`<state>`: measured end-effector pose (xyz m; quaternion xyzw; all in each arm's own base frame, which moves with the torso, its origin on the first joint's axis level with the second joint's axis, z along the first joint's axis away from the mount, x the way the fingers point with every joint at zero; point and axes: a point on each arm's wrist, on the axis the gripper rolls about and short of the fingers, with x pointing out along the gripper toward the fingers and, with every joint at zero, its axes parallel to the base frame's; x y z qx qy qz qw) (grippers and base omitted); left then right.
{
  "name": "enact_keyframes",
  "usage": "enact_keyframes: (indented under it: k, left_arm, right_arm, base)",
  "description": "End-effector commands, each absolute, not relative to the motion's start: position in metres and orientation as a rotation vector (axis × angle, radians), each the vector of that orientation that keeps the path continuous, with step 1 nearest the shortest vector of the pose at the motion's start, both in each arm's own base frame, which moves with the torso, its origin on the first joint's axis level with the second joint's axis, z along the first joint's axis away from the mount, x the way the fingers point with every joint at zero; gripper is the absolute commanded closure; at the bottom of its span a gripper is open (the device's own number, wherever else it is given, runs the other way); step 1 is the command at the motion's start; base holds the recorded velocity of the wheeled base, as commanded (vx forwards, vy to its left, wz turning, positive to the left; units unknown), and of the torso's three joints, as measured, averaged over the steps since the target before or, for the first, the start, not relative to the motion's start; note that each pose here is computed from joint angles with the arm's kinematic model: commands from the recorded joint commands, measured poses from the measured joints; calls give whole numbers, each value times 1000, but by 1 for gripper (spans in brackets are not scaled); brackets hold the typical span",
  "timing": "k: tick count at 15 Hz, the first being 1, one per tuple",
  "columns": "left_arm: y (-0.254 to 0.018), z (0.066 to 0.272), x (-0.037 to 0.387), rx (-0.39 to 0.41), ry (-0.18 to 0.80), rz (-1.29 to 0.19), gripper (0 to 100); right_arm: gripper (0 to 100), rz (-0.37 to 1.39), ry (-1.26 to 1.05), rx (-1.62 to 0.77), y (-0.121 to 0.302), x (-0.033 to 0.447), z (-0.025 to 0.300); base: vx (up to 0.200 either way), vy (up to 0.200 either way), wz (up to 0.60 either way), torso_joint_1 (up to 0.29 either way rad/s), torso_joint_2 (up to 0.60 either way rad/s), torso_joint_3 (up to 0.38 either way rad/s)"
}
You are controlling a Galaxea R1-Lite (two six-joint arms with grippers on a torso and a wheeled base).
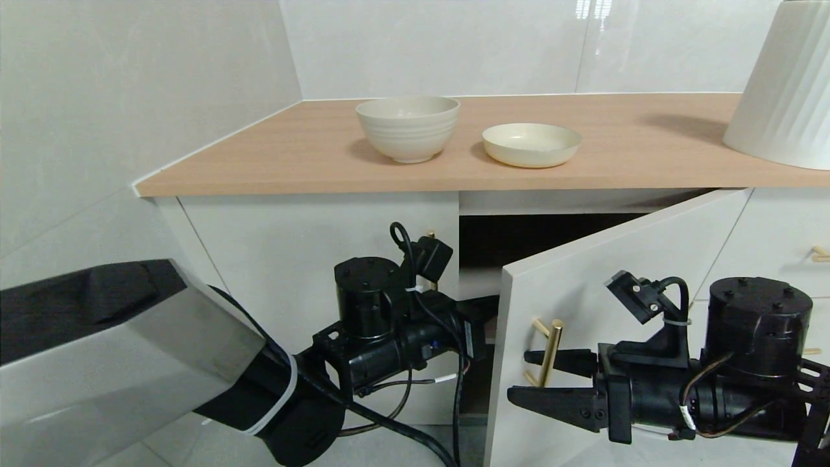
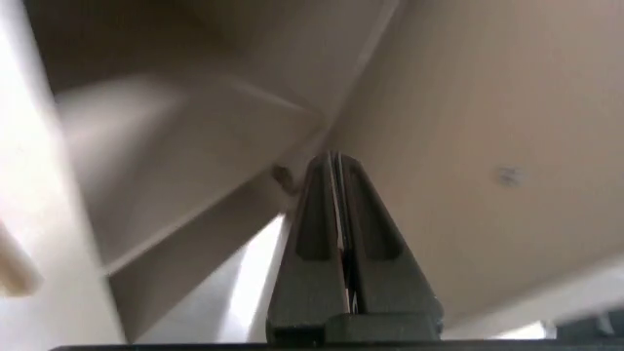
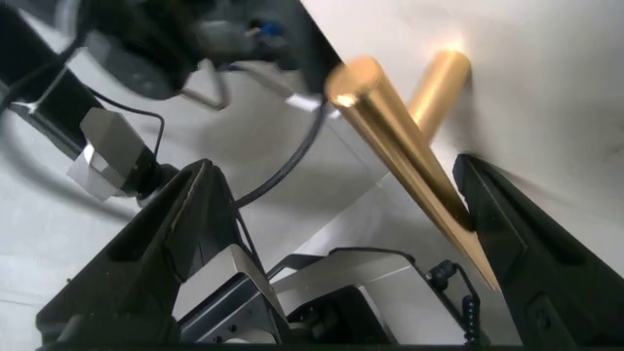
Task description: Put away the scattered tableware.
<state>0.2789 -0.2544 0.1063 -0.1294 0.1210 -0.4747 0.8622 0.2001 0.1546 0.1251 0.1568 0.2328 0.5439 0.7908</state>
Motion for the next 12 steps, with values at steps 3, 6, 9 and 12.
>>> enact_keyframes:
  k: [3,6,9,12]
  left_arm:
    - [-260,122,260,-274,236,-1056,100]
    - [-268,121,252,-270,246,-1090,100]
    - [-269,121,251,-269,248,-1098,100]
    - [-272,121,246,-269,252,-1111,100]
  right_arm:
    - [0,1129,475,342,147,206,127]
    - [0,1085,444,347,136,206,133]
    - [0,993,428,363,111,202,133]
    - [0,939,408,371,87,172,134]
  base:
    - [0,0,0,0,0,0]
    - [0,0,0,0,0,0]
    - [0,0,0,0,0,0]
    - [0,0,0,0,0,0]
